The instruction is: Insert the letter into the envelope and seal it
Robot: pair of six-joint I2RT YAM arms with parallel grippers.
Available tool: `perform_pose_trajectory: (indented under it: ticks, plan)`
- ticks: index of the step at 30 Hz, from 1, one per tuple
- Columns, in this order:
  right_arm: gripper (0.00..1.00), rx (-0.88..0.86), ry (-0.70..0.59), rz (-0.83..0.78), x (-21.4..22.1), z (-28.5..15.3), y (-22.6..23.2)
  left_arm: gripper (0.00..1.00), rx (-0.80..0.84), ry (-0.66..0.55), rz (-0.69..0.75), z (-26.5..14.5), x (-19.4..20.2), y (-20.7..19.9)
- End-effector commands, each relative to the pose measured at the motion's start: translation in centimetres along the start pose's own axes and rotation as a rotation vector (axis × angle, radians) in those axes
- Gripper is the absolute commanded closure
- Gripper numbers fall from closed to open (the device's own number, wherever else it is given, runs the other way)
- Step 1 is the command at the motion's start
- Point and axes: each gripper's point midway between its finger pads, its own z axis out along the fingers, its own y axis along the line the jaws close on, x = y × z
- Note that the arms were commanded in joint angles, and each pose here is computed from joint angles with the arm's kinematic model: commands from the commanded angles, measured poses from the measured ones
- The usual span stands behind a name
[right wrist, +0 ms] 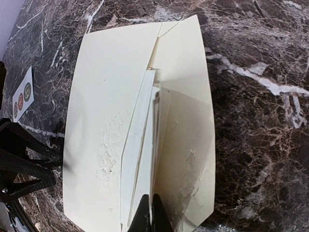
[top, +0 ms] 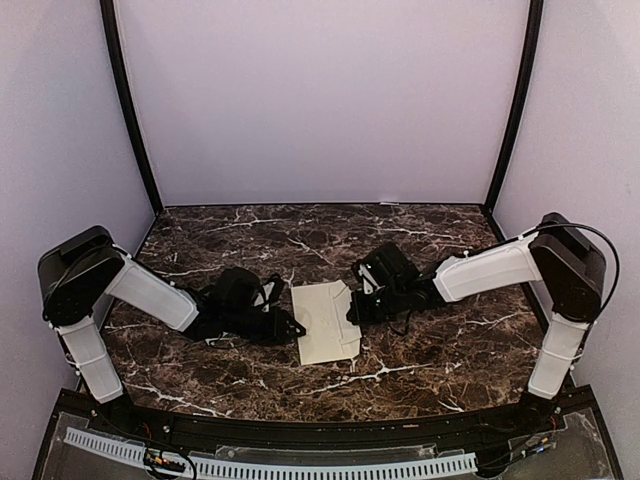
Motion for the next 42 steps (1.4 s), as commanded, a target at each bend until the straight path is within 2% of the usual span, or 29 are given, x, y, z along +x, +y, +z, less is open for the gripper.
perform_pose_trajectory:
  ticks: [1, 9, 15, 23, 27, 30, 36, 42]
  plan:
    - [1.0, -0.06, -0.008, -0.028, -1.0, 0.7, 1.4, 0.7, -0.022, 0.04, -0.011, 0.6, 0.9, 0.7]
    - [1.0, -0.075, 0.015, -0.067, -1.1, 1.6, 2.4, 0.72, -0.023, 0.042, -0.004, 0.9, 0.7, 0.6]
    - [0.98, -0.038, -0.015, -0.081, -2.0, 0.2, 2.3, 0.69, -0.05, -0.003, 0.017, -0.1, -0.1, 0.6]
    - [0.63, 0.013, -0.054, -0.115, -3.4, -2.4, 2.4, 0.54, -0.112, -0.084, 0.084, -2.7, -2.3, -0.6]
    - [0.56, 0.029, -0.075, -0.127, -3.9, -3.5, 2.4, 0.51, -0.134, -0.11, 0.106, -3.2, -3.2, -0.9]
    - [0.57, 0.031, -0.085, -0.13, -4.1, -3.8, 2.5, 0.51, -0.131, -0.108, 0.1, -2.9, -3.4, -0.9]
    - [0.67, 0.035, -0.069, -0.127, -3.7, -2.9, 2.3, 0.54, -0.12, -0.097, 0.065, -1.7, -3.3, -0.4]
    - [0.71, 0.088, -0.058, -0.116, -3.7, -1.5, 1.2, 0.57, -0.123, -0.088, 0.057, -0.8, -3.4, 0.1]
